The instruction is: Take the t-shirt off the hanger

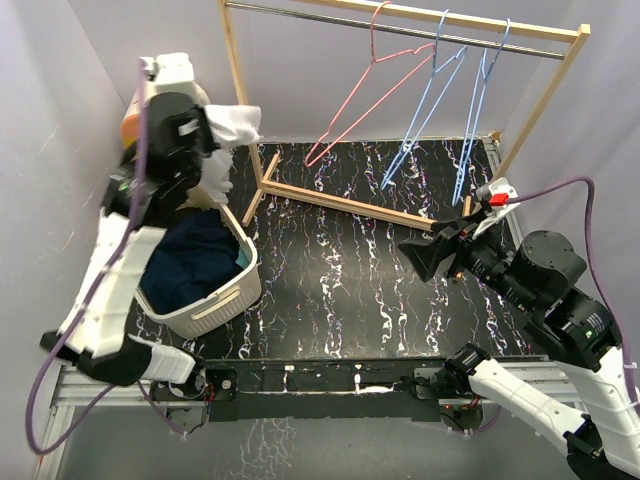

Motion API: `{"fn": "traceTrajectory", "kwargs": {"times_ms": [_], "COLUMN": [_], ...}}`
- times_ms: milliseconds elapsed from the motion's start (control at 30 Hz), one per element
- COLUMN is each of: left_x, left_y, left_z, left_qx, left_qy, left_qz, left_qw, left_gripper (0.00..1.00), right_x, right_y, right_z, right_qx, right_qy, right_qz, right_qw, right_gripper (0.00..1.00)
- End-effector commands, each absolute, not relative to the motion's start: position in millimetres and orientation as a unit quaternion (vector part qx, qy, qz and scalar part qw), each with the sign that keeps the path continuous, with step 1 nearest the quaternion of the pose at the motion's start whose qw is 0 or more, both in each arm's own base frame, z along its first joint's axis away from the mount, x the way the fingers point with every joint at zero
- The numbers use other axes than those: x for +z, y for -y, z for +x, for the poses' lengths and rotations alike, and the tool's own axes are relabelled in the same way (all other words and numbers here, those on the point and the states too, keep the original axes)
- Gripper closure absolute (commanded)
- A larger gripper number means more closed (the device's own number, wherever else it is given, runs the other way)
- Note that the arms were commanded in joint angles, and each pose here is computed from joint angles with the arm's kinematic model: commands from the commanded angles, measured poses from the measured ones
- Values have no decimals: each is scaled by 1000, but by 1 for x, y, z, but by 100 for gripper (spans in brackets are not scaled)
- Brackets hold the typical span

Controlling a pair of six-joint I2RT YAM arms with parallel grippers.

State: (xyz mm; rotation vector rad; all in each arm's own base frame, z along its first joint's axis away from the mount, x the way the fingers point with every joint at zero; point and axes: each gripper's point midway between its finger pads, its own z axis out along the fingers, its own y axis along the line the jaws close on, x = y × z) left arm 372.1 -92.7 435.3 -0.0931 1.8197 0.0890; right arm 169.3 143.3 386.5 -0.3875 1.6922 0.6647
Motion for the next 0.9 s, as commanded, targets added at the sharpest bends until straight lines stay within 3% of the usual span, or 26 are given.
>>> {"fn": "traceTrajectory", "kwargs": {"times_ms": [0, 100, 200, 433, 567, 667, 800, 867], "left_x": [534, 530, 489, 302, 255, 237, 193, 153], "left_y": [24, 11, 9, 4, -3, 2, 13, 17], "left_z": [305, 291, 288, 283, 273, 276, 274, 266], "left_qx": [67, 83, 105, 191, 219, 206, 185, 180], "left_qy": [-693, -694, -724, -820, -837, -847, -878, -897], "left_qz": [-141, -149, -142, -108, -119, -111, -118, -115], "left_qw": [704, 699, 667, 528, 488, 477, 426, 387], "left_gripper": [100, 100, 100, 100, 99, 85, 79, 68], "right_x": [397, 397, 394, 392, 392, 392, 390, 389], "right_y": [-148, -150, -153, -156, -156, -156, -159, -159], "right_z": [177, 178, 180, 179, 179, 180, 181, 181], "right_qx": [295, 296, 299, 304, 304, 303, 307, 307], "right_qy": [-714, -712, -713, -714, -716, -717, -718, -718], "right_qz": [-162, -163, -166, -171, -168, -167, -168, -167], "right_qw": [615, 615, 613, 607, 606, 605, 602, 602], "right_gripper": [15, 15, 15, 15, 15, 15, 15, 15]}}
